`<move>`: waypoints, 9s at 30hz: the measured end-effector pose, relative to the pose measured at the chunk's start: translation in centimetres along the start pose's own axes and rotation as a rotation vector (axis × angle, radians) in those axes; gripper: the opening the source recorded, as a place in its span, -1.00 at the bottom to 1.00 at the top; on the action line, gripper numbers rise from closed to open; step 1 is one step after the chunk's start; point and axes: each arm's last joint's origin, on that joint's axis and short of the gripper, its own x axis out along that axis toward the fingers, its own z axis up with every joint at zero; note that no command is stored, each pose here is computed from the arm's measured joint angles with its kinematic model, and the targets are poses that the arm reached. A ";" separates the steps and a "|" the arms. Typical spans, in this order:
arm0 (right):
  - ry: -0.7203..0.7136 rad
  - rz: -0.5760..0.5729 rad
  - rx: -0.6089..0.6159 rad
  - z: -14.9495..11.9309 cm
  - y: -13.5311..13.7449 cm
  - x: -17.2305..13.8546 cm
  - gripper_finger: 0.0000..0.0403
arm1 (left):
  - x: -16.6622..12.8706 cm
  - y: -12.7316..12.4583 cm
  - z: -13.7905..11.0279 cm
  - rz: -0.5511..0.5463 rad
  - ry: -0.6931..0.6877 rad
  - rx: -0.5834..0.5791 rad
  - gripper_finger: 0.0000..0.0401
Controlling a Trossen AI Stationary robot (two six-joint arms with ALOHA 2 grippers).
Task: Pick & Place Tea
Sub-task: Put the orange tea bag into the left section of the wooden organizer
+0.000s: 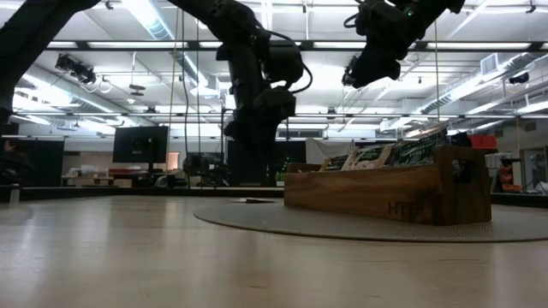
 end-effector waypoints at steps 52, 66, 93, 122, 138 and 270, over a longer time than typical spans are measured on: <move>0.050 -0.004 0.078 -0.5 -0.2 0.0 -0.06 | 5.7 0.9 0.2 0.064 0.075 0.057 -0.98; -0.080 0.024 -0.132 0.8 -0.1 -0.1 -0.06 | -6.8 1.0 2.4 -0.354 -0.190 0.083 -0.98; -0.302 0.200 -0.441 2.9 0.5 1.2 -0.16 | -15.5 -2.1 3.5 -0.616 -0.452 0.109 -0.99; -0.332 0.557 -0.233 2.7 -2.4 -1.3 -1.00 | -20.5 1.1 2.1 -0.480 -0.631 0.113 -0.12; -0.604 0.703 -0.358 5.4 -2.1 -3.1 -1.00 | -20.2 0.0 2.1 -0.512 -0.627 0.203 0.34; -0.068 0.752 0.932 4.3 -1.1 -2.1 -1.00 | -22.7 -1.3 1.4 -0.081 -0.847 0.235 -0.72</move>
